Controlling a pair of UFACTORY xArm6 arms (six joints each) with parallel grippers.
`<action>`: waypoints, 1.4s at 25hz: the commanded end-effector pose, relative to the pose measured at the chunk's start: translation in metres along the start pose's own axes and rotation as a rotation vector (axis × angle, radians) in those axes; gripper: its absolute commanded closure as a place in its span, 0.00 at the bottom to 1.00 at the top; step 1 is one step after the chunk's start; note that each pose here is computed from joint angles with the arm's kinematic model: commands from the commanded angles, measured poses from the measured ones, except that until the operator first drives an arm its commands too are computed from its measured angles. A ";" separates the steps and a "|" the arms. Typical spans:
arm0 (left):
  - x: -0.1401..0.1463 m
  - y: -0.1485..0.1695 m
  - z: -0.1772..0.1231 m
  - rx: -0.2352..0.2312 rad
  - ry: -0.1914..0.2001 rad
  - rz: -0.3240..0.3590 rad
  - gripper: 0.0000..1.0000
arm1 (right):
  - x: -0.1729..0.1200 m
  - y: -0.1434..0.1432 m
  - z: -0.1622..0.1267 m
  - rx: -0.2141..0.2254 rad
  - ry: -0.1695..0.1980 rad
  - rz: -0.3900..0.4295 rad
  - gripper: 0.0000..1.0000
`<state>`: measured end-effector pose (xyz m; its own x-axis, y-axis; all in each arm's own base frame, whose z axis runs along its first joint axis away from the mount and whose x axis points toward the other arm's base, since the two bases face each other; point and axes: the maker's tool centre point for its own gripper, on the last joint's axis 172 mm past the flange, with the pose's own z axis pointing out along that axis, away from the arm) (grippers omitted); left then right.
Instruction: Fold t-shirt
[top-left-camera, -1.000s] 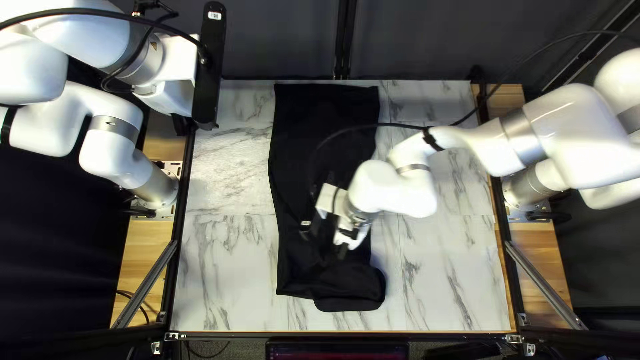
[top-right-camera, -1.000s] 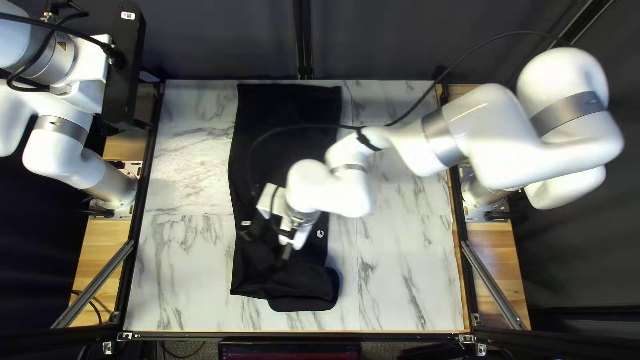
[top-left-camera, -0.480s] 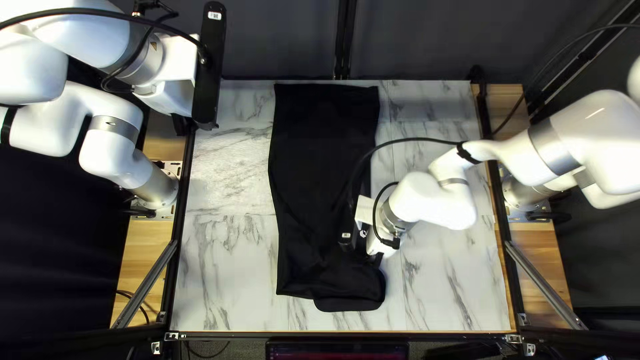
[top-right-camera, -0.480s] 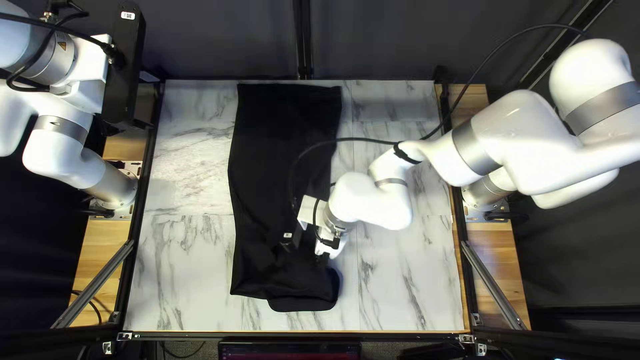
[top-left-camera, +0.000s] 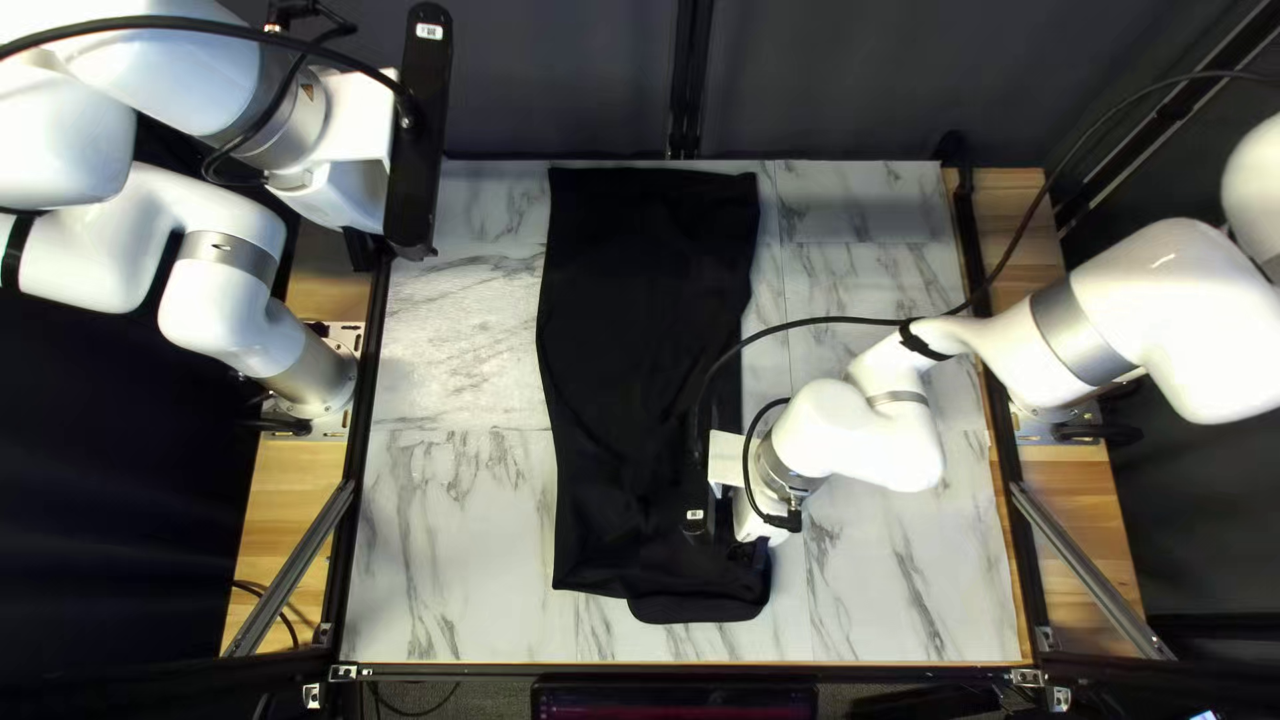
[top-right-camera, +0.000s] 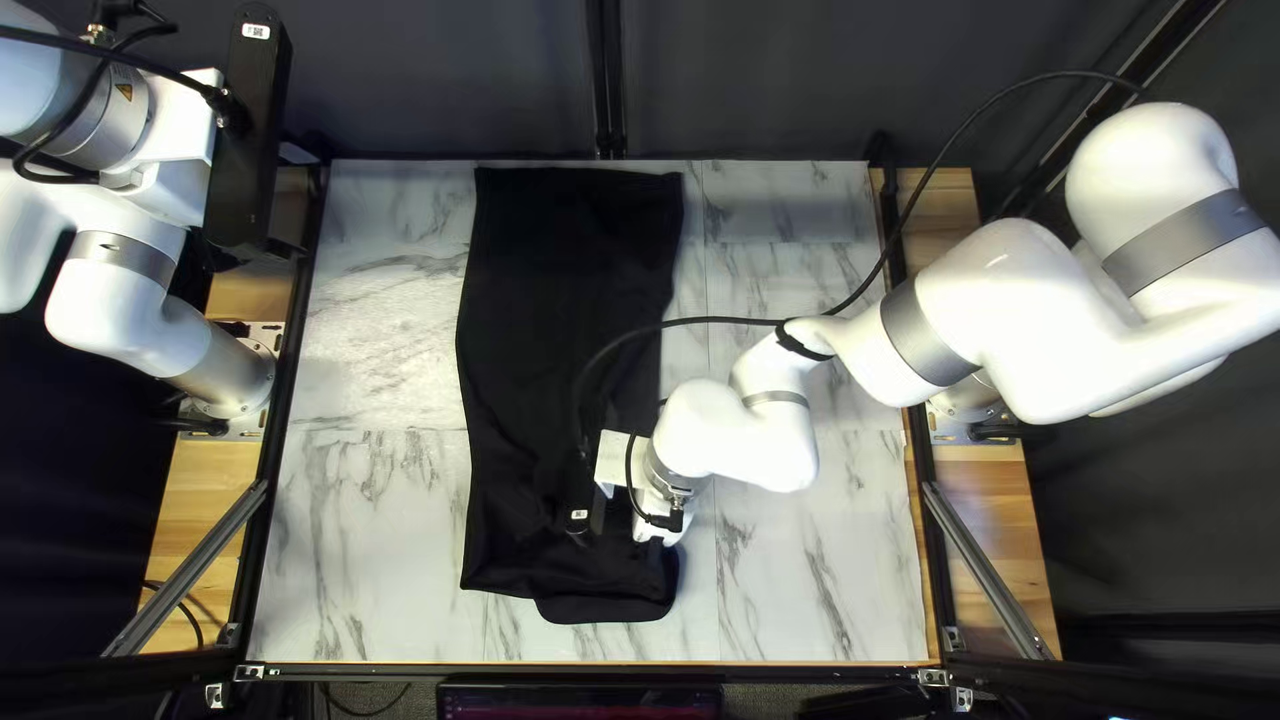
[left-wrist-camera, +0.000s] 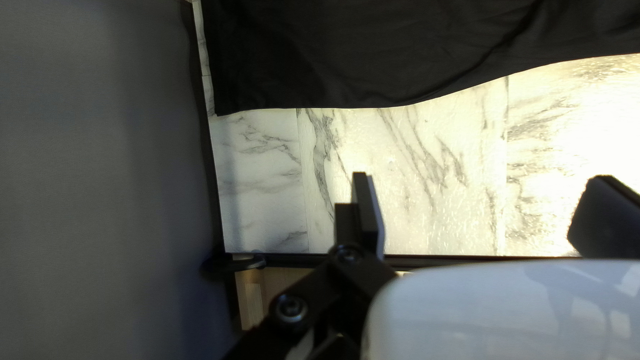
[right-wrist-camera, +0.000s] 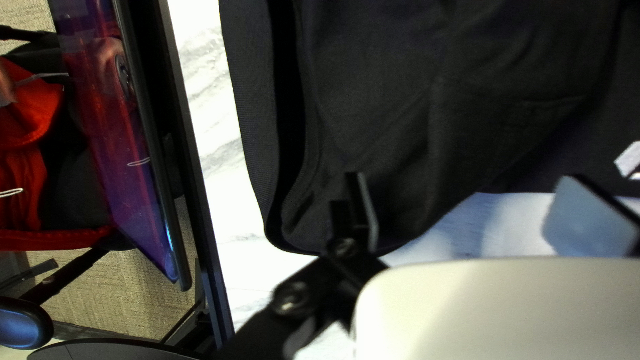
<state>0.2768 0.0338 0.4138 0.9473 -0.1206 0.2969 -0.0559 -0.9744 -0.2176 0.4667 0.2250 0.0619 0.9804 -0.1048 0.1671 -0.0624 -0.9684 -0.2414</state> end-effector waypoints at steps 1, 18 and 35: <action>0.000 0.000 0.000 0.000 0.000 0.000 0.00 | -0.010 -0.009 -0.009 -0.035 0.006 0.012 1.00; 0.000 0.000 0.000 0.000 0.000 0.000 0.00 | -0.023 -0.013 -0.013 -0.141 -0.019 0.132 0.00; 0.000 0.000 0.000 0.000 0.000 0.000 0.00 | -0.019 -0.013 -0.003 -0.154 -0.040 0.025 0.00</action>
<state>0.2768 0.0338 0.4138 0.9473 -0.1206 0.2969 -0.0559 -0.9744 -0.2176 0.4503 0.2352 0.0649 0.9831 -0.1327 0.1264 -0.1210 -0.9880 -0.0962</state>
